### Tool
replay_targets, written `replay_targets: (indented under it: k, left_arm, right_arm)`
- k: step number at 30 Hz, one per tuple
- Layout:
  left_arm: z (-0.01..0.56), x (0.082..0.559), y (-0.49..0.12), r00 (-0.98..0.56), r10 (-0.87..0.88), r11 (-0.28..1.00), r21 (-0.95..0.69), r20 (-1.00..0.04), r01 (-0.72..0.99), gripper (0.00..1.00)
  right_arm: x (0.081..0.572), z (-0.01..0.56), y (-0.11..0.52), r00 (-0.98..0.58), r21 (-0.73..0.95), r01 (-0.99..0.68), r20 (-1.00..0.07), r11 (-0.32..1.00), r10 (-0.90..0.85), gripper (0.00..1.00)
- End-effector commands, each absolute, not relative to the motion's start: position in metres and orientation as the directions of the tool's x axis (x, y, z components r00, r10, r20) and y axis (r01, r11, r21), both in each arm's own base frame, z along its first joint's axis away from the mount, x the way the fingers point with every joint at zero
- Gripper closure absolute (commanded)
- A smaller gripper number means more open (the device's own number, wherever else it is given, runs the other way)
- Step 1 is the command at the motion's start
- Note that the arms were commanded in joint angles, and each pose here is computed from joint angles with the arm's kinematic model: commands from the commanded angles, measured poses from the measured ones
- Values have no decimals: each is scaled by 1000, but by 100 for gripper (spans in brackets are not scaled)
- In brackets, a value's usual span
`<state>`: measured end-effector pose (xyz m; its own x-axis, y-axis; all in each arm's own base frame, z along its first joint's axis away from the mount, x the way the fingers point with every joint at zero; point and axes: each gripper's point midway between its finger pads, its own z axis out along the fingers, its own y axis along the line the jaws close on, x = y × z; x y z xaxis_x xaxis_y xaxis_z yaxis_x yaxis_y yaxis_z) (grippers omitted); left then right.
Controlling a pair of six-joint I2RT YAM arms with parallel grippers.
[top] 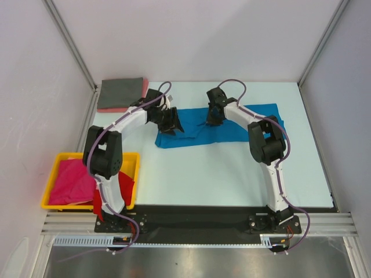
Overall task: Fold and stack the t-shirts
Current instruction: Fold the tshirt
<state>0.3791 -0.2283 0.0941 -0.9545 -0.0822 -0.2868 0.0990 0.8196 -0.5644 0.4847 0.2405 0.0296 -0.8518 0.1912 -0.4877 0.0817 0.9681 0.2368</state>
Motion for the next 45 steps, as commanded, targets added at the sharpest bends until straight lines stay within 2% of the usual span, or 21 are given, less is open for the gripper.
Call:
replay_targets:
  k: [1,3,12,17,26,29,34,45]
  left_arm:
    - [106,393,-250,-949,-93,762,-635,-302,127,46]
    - [101,394,-260,-954,-95,744,-658,-284,121,49]
    - [81,392,-308,-974,-44,679,-722,-224,135,58]
    - [58,391,-319,-984,-33,690,-716,-178,106,59]
    - [33,390,-321,-984,-11,739,-664,-176,110,59]
    - [33,391,-317,-981,8,756,-640,-196,134,56]
    - [54,389,-306,-966,24,776,-604,-258,181,51]
    - [99,398,-299,-935,37,774,-582,-352,250,46]
  right_arm:
    - [488,54,246,-835,267,55,-515,962,191,75]
    - [487,54,243,-836,269,51,-515,962,189,82]
    - [492,49,239,-841,300,50,-501,952,202,87]
    - [495,45,241,-846,325,60,-484,944,221,86]
    - [502,38,225,-850,359,116,-446,926,280,80]
    - [506,56,202,-838,339,124,-467,932,282,74]
    - [503,93,124,-800,238,214,-514,947,310,65]
    - [457,80,-35,-724,113,490,-499,864,476,64]
